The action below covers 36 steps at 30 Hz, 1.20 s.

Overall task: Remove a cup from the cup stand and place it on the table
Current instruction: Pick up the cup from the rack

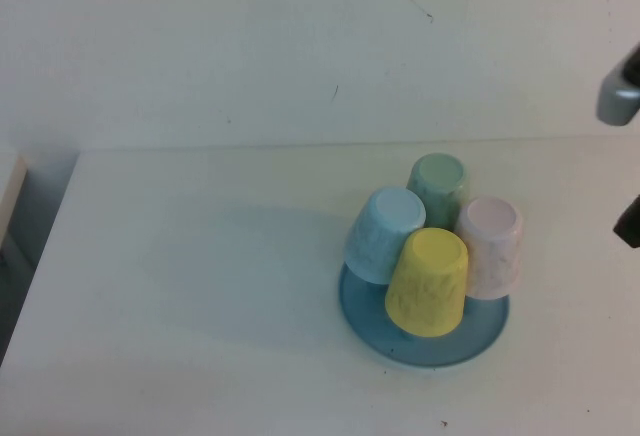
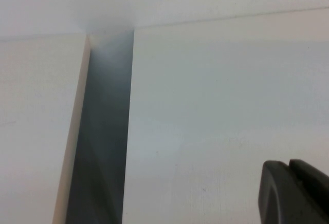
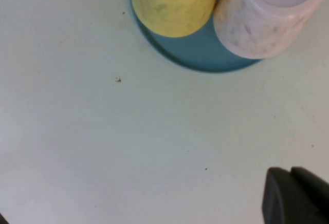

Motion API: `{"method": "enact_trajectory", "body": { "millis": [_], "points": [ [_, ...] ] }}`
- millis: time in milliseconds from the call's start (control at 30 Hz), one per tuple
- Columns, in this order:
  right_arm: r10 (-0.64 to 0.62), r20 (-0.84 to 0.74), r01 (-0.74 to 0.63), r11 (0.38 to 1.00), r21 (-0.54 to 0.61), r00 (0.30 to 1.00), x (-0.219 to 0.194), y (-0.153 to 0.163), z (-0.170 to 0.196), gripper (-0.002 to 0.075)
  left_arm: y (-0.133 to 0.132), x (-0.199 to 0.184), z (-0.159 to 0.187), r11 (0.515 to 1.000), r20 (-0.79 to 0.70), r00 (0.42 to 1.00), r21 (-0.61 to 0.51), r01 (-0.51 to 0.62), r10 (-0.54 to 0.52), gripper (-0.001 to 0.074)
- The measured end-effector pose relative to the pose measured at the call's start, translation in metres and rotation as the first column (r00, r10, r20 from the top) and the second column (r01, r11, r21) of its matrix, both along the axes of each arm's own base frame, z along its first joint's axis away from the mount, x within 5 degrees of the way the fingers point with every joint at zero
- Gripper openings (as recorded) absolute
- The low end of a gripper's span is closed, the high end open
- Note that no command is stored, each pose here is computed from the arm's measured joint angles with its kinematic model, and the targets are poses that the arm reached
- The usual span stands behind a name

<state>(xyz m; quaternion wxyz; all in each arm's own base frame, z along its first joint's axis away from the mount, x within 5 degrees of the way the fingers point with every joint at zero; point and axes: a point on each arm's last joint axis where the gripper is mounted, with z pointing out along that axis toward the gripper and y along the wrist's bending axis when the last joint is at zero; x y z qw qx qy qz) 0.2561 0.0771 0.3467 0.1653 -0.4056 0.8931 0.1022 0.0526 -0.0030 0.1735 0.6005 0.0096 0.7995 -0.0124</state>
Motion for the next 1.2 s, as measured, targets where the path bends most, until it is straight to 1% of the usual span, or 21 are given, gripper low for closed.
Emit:
{"method": "enact_trajectory", "body": {
  "millis": [133, 200, 267, 300, 367, 467, 500, 533, 600, 767, 933, 1200],
  "points": [
    [0.051, -0.041, -0.052, 0.998, -0.031, 0.998, 0.029, 0.016, -0.015, 0.0007, 0.0, 0.0, 0.0, 1.0, 0.0, 1.0, 0.0, 0.0, 0.0, -0.0003],
    [0.069, -0.058, -0.071, 0.997, -0.037, 0.996, 0.04, 0.023, -0.022, 0.0053, 0.0, 0.0, 0.0, 1.0, 0.0, 1.0, 0.0, 0.0, 0.0, -0.0003],
    [0.08, -0.07, -0.083, 0.996, -0.041, 0.994, 0.05, 0.028, -0.028, 0.0119, 0.0, 0.0, 0.0, 1.0, 0.0, 1.0, 0.0, 0.0, 0.0, -0.0003],
    [0.086, -0.075, -0.089, 0.995, -0.042, 0.993, 0.055, 0.031, -0.031, 0.0167, 0.0, 0.0, 0.0, 1.0, 0.0, 1.0, 0.0, 0.0, 0.0, -0.0003],
    [0.092, -0.076, -0.095, 0.994, -0.044, 0.993, 0.064, 0.035, -0.034, 0.0272, 0.0, 0.0, 0.0, 1.0, 0.0, 1.0, 0.0, 0.0, 0.0, -0.0003],
    [0.106, -0.068, -0.109, 0.993, -0.044, 0.992, 0.077, 0.043, -0.036, 0.0462, 0.0, 0.0, 0.0, 1.0, 0.0, 1.0, 0.0, 0.0, 0.0, -0.0003],
    [0.11, -0.062, -0.113, 0.993, -0.046, 0.992, 0.081, 0.045, -0.036, 0.0514, 0.0, 0.0, 0.0, 1.0, 0.0, 1.0, 0.0, 0.0, 0.0, -0.0003],
    [0.116, -0.056, -0.119, 0.992, -0.047, 0.992, 0.086, 0.048, -0.036, 0.0554, 0.0, 0.0, 0.0, 1.0, 0.0, 1.0, 0.0, 0.0, 0.0, -0.0003],
    [0.128, -0.05, -0.131, 0.99, -0.058, 0.99, 0.094, 0.054, -0.039, 0.0594, 0.0, 0.0, 0.0, 1.0, 0.0, 1.0, 0.0, 0.0, 0.0, -0.0003],
    [0.142, -0.054, -0.146, 0.985, -0.087, 0.988, 0.11, 0.071, -0.05, 0.0624, 0.0, 0.0, 0.0, 1.0, 0.0, 1.0, 0.002, 0.001, -0.001, -0.0003],
    [0.153, -0.093, -0.163, 0.98, -0.111, 0.984, 0.117, 0.085, -0.069, 0.0627, 0.0, 0.0, 0.0, 1.0, 0.0, 1.0, 0.002, 0.001, -0.001, -0.0003],
    [0.136, -0.101, -0.15, 0.977, -0.151, 0.986, 0.119, 0.085, -0.075, 0.0627, 0.0, 0.0, 0.0, 1.0, 0.0, 1.0, 0.002, 0.001, -0.001, -0.0003]
  ]
}}
